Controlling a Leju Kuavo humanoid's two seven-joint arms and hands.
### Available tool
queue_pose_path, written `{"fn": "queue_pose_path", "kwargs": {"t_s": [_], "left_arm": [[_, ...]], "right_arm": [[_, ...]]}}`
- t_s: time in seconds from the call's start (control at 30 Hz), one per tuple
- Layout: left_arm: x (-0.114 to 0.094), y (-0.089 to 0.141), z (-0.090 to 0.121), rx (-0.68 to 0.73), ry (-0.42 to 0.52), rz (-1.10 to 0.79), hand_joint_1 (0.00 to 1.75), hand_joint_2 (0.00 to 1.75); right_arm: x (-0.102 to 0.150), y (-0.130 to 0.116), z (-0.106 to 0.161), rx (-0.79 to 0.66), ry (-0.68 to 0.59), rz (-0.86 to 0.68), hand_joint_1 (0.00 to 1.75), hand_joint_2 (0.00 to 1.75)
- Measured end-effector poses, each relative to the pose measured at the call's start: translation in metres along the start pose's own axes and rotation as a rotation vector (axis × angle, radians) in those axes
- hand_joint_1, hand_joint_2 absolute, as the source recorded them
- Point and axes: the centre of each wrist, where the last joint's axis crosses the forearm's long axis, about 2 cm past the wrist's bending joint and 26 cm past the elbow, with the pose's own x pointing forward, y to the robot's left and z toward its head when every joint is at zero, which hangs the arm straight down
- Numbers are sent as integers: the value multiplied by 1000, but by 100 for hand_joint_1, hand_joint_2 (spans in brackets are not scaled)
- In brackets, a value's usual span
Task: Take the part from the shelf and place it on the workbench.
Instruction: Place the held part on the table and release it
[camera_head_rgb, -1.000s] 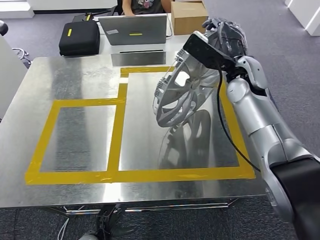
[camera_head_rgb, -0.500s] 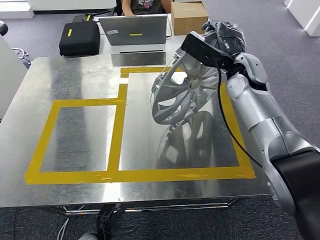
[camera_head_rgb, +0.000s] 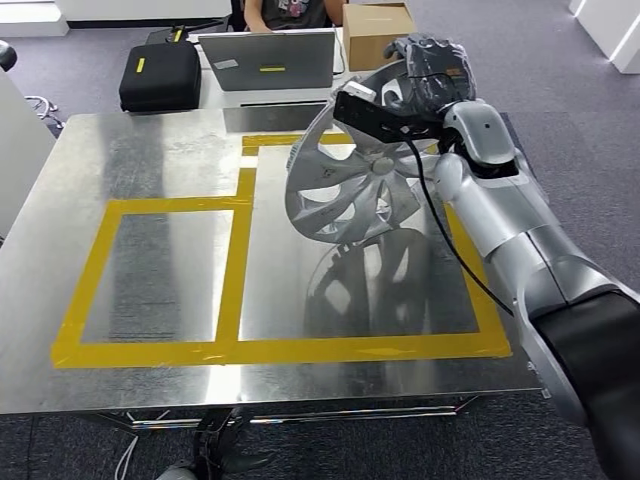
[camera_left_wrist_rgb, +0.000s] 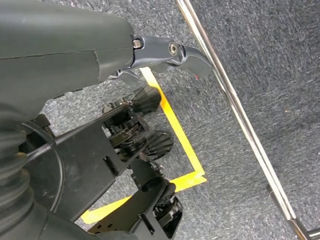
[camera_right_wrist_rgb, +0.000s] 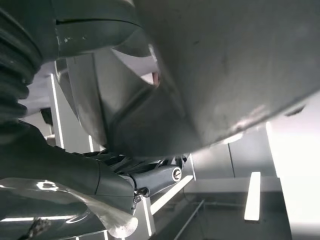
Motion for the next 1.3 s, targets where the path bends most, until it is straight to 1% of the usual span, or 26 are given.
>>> {"fn": "queue_pose_path", "kwargs": {"t_s": [0.17, 0.47, 0.63, 0.9, 1.0, 1.13, 1.2, 1.3], "left_arm": [[0, 0, 0, -1, 0, -3, 0, 175], [0, -1, 0, -4, -1, -21, 0, 175], [1, -2, 0, -7, 1, -27, 0, 175], [2, -3, 0, -9, 2, -27, 0, 175], [2, -3, 0, -10, 2, -28, 0, 175], [2, -4, 0, -9, 2, -26, 0, 175], [2, -4, 0, -5, 2, -21, 0, 175], [0, -5, 0, 8, -2, 3, 0, 175]], "right_arm": [[0, -7, -2, -35, -10, 24, 79, 175], [2, -29, -4, -214, -54, 41, 79, 175], [-1, -38, -3, -298, -46, -2, 79, 175], [-5, -42, 0, -358, -44, -55, 79, 175], [-7, -40, 6, -434, -52, -122, 79, 175], [-11, -38, 18, -544, -56, -273, 79, 175], [-13, -34, 27, -584, -66, -380, 79, 175], [-13, -24, 50, -633, -99, -596, 79, 175]]}}
